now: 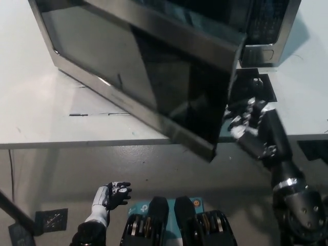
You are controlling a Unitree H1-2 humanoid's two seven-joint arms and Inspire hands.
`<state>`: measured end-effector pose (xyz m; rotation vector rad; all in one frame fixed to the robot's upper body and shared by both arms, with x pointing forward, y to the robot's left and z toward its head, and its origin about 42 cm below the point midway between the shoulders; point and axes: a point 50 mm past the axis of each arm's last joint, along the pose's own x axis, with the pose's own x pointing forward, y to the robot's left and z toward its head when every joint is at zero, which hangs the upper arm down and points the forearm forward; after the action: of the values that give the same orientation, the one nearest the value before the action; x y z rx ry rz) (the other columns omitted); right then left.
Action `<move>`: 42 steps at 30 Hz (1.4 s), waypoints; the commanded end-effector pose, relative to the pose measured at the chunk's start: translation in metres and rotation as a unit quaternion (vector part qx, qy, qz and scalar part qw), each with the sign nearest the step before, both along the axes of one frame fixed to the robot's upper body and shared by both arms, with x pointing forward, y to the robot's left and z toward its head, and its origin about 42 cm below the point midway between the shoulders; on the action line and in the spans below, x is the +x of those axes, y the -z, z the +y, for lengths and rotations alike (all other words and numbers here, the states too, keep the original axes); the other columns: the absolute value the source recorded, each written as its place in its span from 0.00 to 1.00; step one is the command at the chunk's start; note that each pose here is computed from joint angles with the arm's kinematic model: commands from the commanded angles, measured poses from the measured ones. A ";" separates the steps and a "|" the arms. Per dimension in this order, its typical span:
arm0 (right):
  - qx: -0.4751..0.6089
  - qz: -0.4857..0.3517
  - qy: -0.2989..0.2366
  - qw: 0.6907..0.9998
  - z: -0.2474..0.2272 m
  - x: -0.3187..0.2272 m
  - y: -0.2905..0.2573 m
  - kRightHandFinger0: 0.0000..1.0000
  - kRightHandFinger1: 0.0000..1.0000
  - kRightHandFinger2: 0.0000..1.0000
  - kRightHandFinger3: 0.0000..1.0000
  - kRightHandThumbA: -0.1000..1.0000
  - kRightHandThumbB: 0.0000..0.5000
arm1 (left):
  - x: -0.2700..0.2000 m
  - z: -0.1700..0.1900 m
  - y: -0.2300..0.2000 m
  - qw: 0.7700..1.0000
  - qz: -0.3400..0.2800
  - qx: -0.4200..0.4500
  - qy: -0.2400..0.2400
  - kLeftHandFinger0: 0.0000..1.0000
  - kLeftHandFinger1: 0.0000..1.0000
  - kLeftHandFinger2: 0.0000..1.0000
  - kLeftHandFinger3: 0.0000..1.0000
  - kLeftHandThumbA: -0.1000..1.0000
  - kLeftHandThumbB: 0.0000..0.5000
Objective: A microwave is kept infront of the robot with its door slightly ajar. The robot uses its right hand to push the door towards the left to open it.
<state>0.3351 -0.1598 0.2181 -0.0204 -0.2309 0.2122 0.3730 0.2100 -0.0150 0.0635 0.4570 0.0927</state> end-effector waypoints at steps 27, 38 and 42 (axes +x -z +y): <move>0.064 0.025 -0.115 0.991 0.051 -0.050 0.011 0.13 0.22 0.37 0.60 0.33 0.32 | 0.016 -0.002 -0.014 0.999 -0.033 0.002 0.002 0.64 0.54 0.55 0.48 0.22 0.01; 0.044 0.055 -0.002 0.998 -0.025 -0.060 0.044 0.25 0.32 0.45 0.70 0.30 0.22 | 0.017 -0.001 -0.014 1.000 -0.030 0.003 -0.001 0.66 0.56 0.57 0.52 0.23 0.01; 0.043 0.083 0.062 0.994 -0.063 -0.064 0.064 0.22 0.28 0.41 0.66 0.27 0.25 | 0.017 -0.001 -0.015 0.999 -0.032 0.003 0.003 0.62 0.54 0.56 0.53 0.24 0.00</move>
<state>0.2748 -0.2013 0.1562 0.0482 -0.0381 0.1571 0.3726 0.2109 -0.0174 0.0623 0.4679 0.0955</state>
